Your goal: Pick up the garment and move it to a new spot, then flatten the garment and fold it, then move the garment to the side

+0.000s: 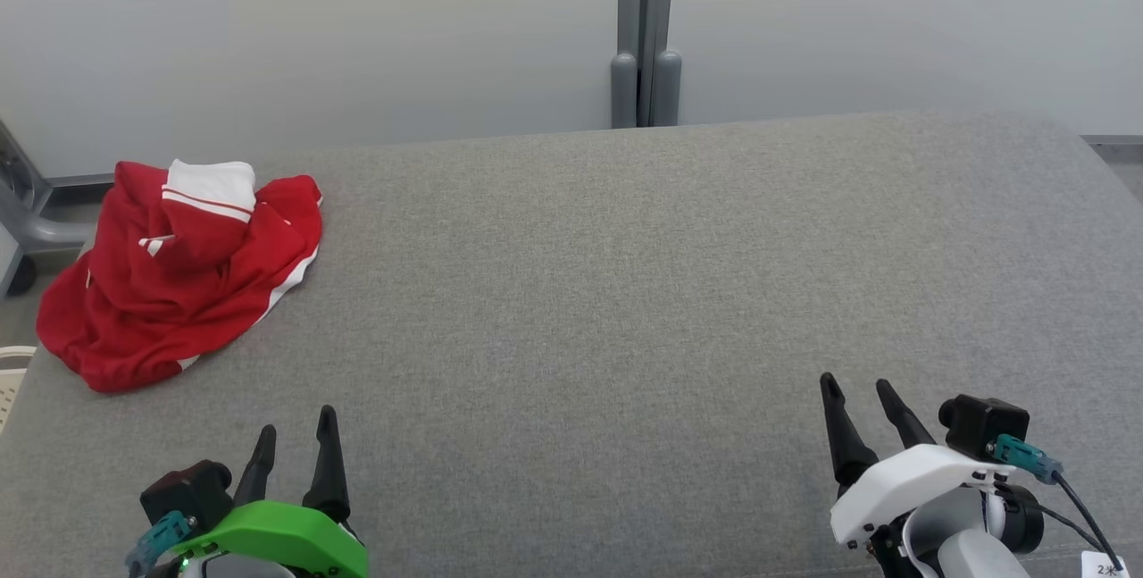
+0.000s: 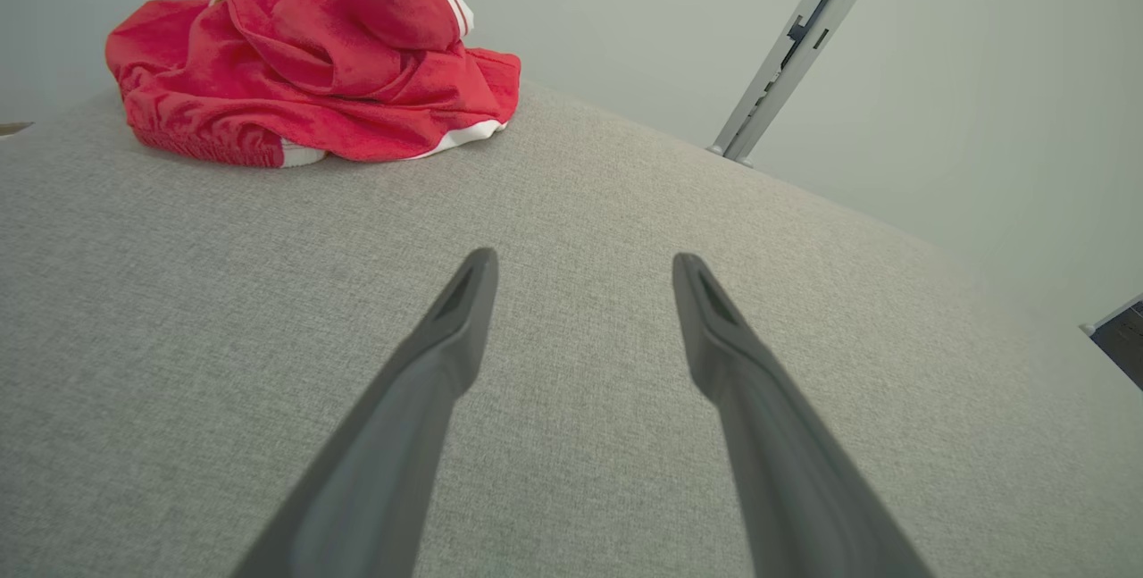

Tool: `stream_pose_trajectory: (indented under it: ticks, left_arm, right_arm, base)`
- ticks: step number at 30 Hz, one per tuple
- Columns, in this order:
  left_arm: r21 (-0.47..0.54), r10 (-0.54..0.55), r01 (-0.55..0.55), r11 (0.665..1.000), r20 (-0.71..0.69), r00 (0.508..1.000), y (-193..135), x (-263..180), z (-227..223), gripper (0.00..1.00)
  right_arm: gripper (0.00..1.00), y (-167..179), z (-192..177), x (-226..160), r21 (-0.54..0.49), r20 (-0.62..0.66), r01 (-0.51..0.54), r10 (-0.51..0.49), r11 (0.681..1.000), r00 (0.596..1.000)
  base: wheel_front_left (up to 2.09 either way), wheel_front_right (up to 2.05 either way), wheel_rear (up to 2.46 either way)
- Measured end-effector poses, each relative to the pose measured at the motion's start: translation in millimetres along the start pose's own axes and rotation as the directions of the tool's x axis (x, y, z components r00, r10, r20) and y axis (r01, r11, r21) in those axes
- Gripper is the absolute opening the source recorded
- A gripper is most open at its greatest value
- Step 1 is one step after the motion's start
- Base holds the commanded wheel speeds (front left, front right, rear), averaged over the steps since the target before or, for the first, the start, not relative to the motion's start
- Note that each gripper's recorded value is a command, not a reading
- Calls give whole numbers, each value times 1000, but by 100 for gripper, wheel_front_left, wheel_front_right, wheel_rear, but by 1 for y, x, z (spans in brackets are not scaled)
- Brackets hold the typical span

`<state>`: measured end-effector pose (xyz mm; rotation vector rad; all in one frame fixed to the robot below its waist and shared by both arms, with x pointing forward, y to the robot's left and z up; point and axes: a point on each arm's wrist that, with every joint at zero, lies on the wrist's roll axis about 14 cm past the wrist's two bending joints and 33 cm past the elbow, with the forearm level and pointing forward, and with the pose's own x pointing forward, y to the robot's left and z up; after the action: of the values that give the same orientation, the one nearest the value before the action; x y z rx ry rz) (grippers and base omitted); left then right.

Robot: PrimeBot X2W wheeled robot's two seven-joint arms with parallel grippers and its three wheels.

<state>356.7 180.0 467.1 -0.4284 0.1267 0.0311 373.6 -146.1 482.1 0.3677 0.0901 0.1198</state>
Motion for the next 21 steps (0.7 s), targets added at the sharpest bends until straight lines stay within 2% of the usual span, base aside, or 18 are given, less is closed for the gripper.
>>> stream_pose_trajectory:
  ticks: [21]
  left_arm:
    - [112,-25,29,993,-36,999,-6,-5,-7,100]
  right_arm:
    - [100,7,-1,0,-155,-7,-32,32,987,999]
  base:
    - [0,0,0]
